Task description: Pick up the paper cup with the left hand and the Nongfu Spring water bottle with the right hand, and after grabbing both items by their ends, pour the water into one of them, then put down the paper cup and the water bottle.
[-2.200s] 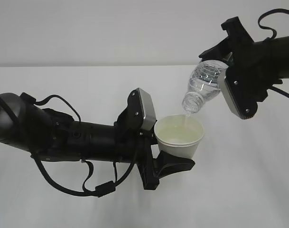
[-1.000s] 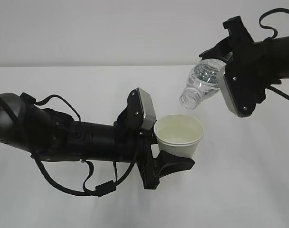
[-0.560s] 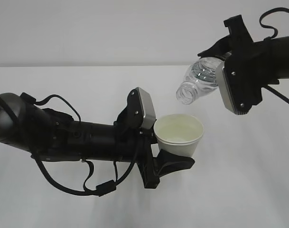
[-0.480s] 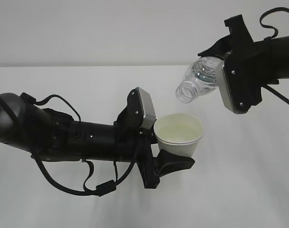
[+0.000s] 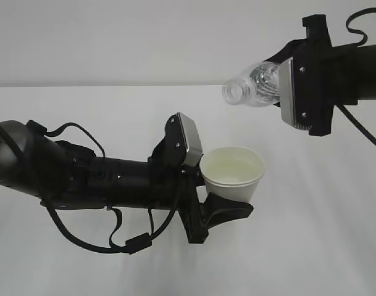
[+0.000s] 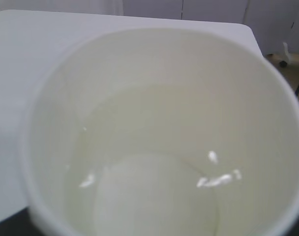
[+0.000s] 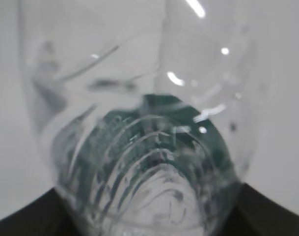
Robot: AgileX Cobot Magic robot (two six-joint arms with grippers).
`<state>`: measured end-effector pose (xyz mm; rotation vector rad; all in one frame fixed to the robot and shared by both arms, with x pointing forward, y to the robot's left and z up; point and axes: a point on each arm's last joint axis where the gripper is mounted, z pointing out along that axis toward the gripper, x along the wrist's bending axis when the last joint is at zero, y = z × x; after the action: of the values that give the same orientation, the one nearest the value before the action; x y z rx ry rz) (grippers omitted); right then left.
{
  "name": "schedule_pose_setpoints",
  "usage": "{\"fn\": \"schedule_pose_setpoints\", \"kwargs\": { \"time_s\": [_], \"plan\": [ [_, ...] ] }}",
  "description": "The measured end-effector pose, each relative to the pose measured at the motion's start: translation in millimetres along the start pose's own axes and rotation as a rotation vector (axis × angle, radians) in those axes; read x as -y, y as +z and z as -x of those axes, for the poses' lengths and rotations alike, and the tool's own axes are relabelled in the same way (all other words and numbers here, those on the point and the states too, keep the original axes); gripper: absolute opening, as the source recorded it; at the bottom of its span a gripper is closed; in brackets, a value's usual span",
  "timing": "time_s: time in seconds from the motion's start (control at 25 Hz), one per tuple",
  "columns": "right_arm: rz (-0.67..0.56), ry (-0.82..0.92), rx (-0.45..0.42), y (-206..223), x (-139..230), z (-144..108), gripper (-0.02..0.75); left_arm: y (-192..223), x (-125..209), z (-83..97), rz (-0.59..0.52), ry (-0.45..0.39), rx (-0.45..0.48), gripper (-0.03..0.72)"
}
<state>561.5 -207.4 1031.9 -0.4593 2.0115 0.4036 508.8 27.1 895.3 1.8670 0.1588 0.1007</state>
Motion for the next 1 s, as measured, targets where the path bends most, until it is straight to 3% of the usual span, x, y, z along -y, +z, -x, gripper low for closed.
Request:
{"fn": "schedule_pose_setpoints", "kwargs": {
  "time_s": [1.0],
  "plan": [
    [-0.007,0.471,0.128,-13,-1,18,0.438,0,0,-0.8,0.004,-0.005,-0.008,0.45]
  ]
}}
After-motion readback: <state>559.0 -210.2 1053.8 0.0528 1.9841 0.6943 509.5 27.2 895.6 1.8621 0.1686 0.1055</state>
